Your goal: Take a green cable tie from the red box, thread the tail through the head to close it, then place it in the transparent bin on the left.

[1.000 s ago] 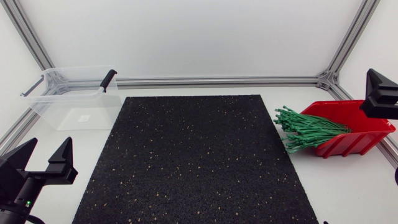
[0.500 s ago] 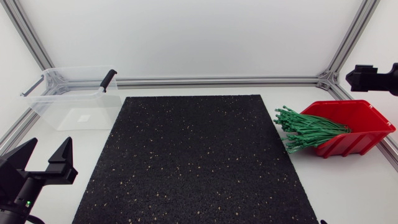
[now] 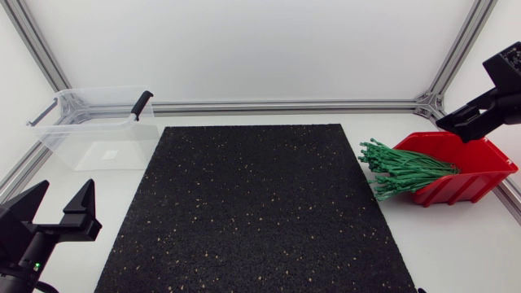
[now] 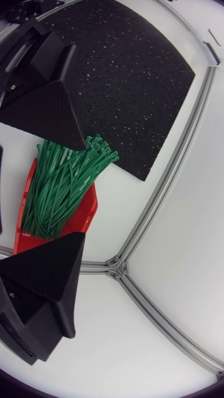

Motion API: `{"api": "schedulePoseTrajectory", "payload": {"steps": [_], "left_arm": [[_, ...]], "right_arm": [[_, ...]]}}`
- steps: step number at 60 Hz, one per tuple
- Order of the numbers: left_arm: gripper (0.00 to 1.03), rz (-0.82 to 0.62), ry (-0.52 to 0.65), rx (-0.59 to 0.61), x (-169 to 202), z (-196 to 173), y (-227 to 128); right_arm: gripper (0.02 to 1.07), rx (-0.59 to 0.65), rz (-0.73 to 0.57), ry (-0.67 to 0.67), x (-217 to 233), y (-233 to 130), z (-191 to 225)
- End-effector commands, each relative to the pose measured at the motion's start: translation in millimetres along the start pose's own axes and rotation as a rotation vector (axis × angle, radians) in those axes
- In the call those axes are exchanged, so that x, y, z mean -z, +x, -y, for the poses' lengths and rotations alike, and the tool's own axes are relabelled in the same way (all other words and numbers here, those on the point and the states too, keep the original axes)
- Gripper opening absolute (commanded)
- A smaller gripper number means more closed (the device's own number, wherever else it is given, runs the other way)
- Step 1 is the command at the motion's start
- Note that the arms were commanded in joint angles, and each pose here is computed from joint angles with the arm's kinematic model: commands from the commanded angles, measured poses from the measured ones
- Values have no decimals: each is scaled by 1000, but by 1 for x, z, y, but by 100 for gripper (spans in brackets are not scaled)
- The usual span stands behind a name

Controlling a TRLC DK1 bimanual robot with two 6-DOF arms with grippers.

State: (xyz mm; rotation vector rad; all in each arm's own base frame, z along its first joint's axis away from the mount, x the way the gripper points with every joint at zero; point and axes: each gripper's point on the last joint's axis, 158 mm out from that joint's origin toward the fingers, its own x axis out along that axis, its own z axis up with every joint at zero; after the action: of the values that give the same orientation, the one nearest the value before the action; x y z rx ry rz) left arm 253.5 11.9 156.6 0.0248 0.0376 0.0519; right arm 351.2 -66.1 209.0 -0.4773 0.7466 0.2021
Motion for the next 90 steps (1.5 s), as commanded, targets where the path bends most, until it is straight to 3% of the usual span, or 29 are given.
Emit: {"api": "schedulePoseTrajectory", "payload": {"steps": [1, 13, 30, 45, 56, 79, 82, 88, 90], "left_arm": [[99, -45, -21, -10, 21, -2, 2], [99, -46, -21, -8, 22, -1, 2], [99, -48, -19, -7, 22, -1, 2], [99, -49, -19, -5, 23, 0, 2], [99, -51, -19, -6, 23, -1, 2], [99, -51, -19, 0, 23, 1, 2], [99, -51, -19, 1, 23, 1, 2], [99, -51, -19, 1, 23, 1, 2], [99, -51, -19, 1, 23, 1, 2]], "right_arm": [[97, -5, -15, -194, 7, 0, -2], [103, -99, -90, -444, 44, 17, -23], [101, -308, -164, -627, 88, 15, -68], [97, -396, -219, -763, 120, 16, -97], [87, -407, -251, -807, 138, 27, -106], [86, -350, -256, -828, 142, 52, -99], [79, -357, -258, -830, 143, 53, -99], [78, -372, -263, -831, 146, 55, -101], [73, -378, -264, -834, 147, 56, -102]]}}
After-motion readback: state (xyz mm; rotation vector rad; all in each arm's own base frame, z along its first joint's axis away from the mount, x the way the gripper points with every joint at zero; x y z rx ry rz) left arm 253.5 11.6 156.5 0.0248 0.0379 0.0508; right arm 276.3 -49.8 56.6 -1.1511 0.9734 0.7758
